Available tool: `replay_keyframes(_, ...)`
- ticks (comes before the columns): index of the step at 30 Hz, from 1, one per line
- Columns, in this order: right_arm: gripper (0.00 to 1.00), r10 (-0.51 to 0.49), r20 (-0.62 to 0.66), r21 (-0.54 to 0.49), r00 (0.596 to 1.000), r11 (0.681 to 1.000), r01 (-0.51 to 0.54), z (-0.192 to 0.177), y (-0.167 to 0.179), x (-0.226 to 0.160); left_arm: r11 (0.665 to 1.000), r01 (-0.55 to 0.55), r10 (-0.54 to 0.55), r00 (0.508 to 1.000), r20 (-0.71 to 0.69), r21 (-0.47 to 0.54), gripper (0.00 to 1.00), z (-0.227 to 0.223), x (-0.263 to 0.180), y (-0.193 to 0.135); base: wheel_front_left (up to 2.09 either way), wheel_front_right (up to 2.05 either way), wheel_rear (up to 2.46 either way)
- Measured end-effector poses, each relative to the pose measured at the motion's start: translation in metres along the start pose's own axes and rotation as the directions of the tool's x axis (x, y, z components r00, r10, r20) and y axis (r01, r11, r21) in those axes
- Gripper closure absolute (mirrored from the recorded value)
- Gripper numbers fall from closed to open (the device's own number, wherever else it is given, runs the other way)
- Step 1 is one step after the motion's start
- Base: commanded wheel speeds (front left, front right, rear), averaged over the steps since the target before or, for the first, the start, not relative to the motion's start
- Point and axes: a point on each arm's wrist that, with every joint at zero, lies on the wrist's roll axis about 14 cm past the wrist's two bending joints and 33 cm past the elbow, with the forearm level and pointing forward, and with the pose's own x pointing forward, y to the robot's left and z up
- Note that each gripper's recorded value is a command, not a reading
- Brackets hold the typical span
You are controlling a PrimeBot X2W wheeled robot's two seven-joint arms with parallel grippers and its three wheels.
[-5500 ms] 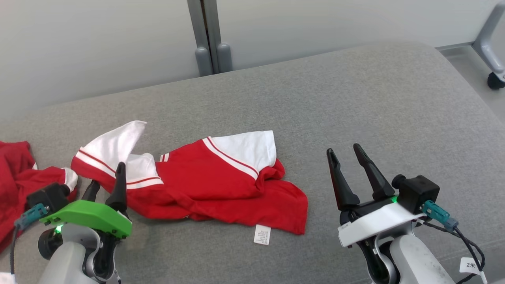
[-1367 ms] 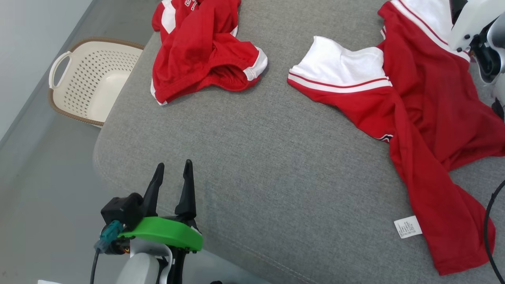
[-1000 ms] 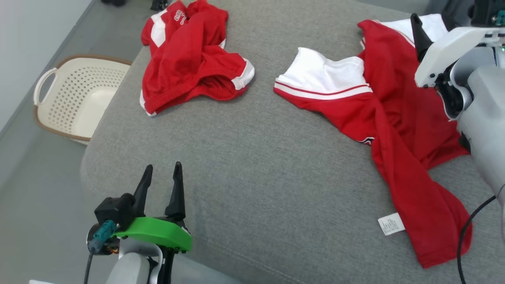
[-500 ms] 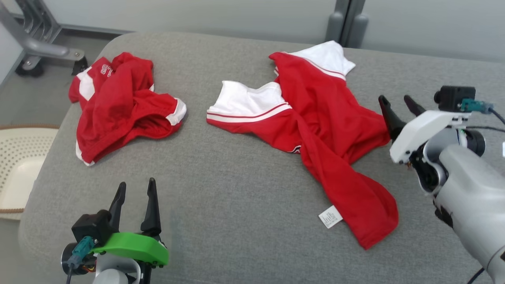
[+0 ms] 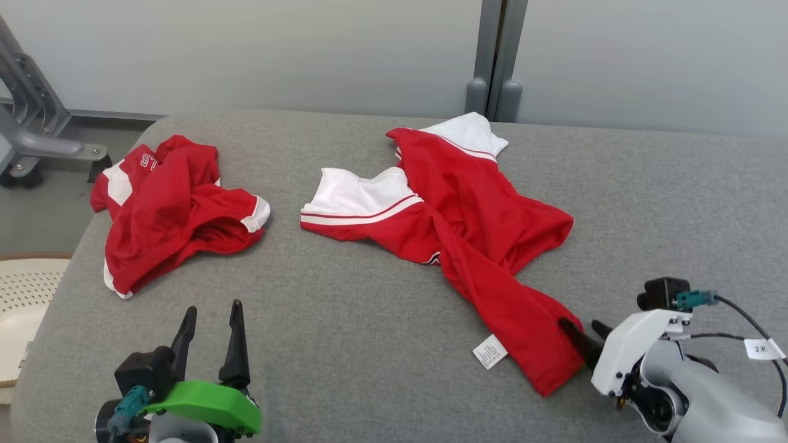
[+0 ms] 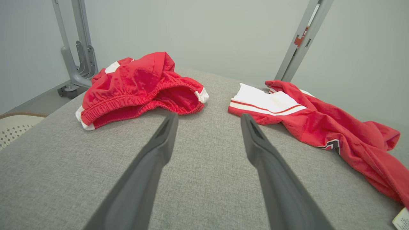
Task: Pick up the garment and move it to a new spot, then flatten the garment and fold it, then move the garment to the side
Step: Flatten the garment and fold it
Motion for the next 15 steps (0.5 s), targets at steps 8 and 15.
replay_keyframes(8, 0.0, 0.022, -0.102, 0.088, 0.994, 0.996, -0.013, -0.031, 0.011, 0.003, 1.0, -0.009, 0.009, 1.0, -0.02, 0.0, 0.0, -0.006, -0.002, 0.003, 0.0, 0.0, 0.0)
replay_keyframes(15, 1.0, 0.041, -0.107, 0.107, 0.993, 0.994, -0.03, -0.032, 0.019, 0.008, 1.0, -0.013, 0.013, 0.999, -0.033, 0.002, 0.0, -0.01, -0.003, 0.005, 0.0, 0.0, 0.0)
